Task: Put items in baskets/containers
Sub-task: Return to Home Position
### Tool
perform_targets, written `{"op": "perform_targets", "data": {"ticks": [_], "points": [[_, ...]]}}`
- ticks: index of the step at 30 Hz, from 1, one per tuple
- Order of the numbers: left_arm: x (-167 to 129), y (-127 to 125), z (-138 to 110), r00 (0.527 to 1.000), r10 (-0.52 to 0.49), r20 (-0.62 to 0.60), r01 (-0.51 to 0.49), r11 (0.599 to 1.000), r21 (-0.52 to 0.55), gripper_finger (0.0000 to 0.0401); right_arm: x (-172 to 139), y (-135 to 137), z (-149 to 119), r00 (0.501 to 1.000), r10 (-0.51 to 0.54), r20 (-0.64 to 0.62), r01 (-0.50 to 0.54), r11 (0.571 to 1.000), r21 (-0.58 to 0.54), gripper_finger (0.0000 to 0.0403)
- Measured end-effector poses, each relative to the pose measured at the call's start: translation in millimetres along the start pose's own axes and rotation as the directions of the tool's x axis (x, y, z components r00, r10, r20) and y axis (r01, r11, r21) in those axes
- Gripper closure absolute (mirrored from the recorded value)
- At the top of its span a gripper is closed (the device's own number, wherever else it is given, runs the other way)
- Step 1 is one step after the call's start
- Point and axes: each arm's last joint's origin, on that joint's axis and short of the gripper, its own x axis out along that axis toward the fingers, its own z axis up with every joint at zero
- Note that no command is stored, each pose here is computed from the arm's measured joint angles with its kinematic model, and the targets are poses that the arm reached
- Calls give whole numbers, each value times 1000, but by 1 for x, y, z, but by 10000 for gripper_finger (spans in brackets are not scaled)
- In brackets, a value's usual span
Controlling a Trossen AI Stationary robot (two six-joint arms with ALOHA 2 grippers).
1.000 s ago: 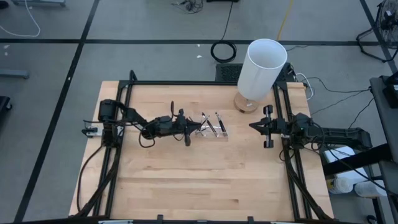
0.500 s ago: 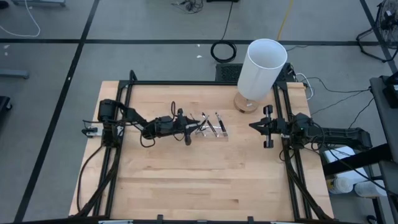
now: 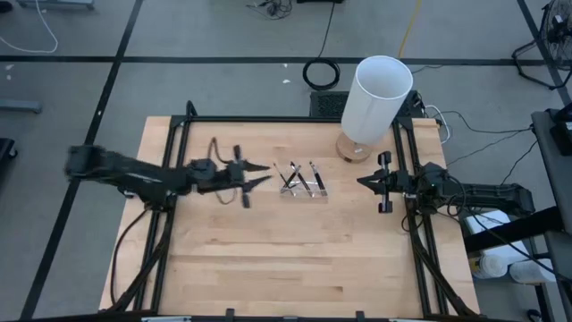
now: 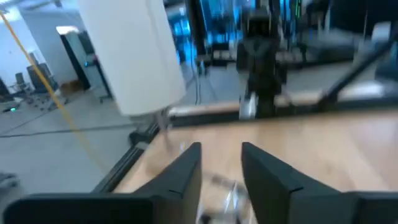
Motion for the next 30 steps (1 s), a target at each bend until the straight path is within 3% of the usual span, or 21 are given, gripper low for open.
{"op": "perform_targets", "data": {"ticks": [6, 11, 15, 19, 23, 30], "points": [[-82, 17, 35, 994, 19, -108, -7, 994, 113, 386, 0, 0, 0, 1000, 3, 2, -3, 1000, 2, 403], [-123, 28, 25, 997, -73, 28, 69, 992, 106, 396, -2, 2, 0, 995, 43, 95, -45, 999, 24, 403], [-138, 29, -7, 992, -44, 118, 32, 994, 101, 397, -5, -2, 12, 975, 3, 223, -18, 998, 62, 403], [-148, 28, -37, 988, -19, 152, 12, 999, 52, 398, -4, -8, 5, 986, -56, 154, 34, 990, 140, 403], [-157, 28, -46, 978, -48, 205, 41, 998, 39, 399, -6, -14, -4, 991, -120, 58, 109, 980, 167, 403], [-152, 25, -77, 995, -80, 56, 80, 997, -1, 399, -6, -16, -15, 994, -99, -40, 105, 975, 196, 403]]}}
